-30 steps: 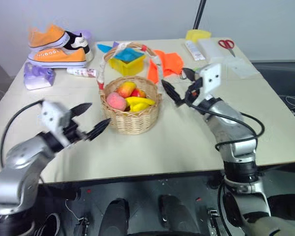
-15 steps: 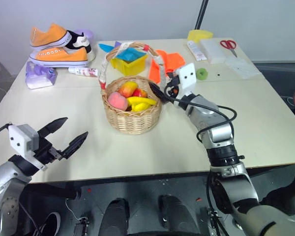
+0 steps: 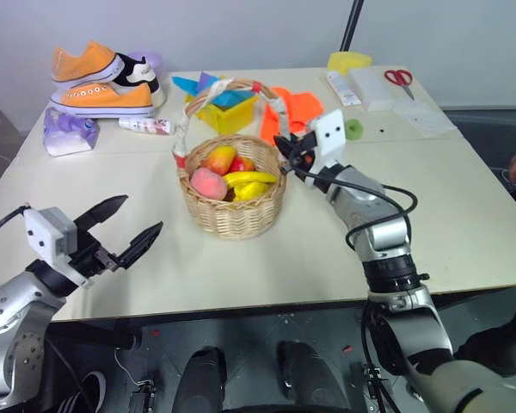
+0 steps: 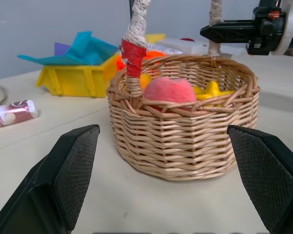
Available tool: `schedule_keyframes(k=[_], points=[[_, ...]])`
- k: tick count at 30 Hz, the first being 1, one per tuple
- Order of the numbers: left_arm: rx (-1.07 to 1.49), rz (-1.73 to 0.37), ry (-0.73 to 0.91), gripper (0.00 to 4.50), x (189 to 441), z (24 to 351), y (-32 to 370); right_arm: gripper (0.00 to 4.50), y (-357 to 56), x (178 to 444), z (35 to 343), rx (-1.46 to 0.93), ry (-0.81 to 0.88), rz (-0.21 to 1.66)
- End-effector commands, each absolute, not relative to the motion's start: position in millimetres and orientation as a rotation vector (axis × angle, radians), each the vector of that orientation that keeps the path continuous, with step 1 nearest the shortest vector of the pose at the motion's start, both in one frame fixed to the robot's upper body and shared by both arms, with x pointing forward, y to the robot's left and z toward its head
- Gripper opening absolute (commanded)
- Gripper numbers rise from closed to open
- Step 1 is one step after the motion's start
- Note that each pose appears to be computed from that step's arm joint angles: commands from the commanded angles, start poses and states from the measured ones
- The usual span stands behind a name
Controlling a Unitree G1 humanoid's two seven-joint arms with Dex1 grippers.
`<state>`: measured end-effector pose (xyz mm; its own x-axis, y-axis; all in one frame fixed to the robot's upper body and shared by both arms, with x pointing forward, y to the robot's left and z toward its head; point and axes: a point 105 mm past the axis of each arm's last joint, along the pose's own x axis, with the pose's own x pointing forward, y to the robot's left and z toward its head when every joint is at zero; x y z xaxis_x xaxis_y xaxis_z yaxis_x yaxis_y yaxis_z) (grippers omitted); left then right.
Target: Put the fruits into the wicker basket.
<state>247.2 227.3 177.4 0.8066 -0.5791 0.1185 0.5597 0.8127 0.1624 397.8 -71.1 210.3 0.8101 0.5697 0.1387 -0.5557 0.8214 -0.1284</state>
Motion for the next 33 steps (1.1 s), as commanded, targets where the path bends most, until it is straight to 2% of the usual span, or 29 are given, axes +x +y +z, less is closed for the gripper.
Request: schedule_keyframes(k=[1, 7, 11, 14, 17, 20, 22, 27, 33], points=[[0.127, -0.639, -0.193, 4.5, 247, 183, 220, 0.04, -76, 392, 233, -0.082, -0.261, 0.588], [0.108, -0.672, -0.198, 4.5, 250, 183, 210, 0.04, -107, 399, 246, -0.099, -0.287, 0.503], [0.086, -0.743, -0.223, 4.5, 262, 187, 192, 0.04, -178, 399, 258, -0.098, -0.304, 0.289], [0.087, -0.786, -0.237, 4.5, 270, 190, 182, 0.04, -217, 392, 264, -0.099, -0.326, 0.16], [0.08, -0.921, -0.251, 4.5, 284, 193, 156, 0.04, -283, 365, 270, -0.098, -0.34, -0.089], [0.1, -1.001, -0.262, 4.5, 295, 194, 140, 0.04, -310, 345, 268, -0.111, -0.337, -0.211], [0.101, -1.078, -0.283, 4.5, 306, 197, 123, 0.04, -332, 323, 270, -0.127, -0.354, -0.347], [0.089, -1.241, -0.319, 4.5, 319, 202, 86, 0.04, -356, 286, 261, -0.126, -0.345, -0.557], [0.092, -1.31, -0.335, 4.5, 325, 202, 72, 0.04, -354, 273, 248, -0.126, -0.326, -0.652]])
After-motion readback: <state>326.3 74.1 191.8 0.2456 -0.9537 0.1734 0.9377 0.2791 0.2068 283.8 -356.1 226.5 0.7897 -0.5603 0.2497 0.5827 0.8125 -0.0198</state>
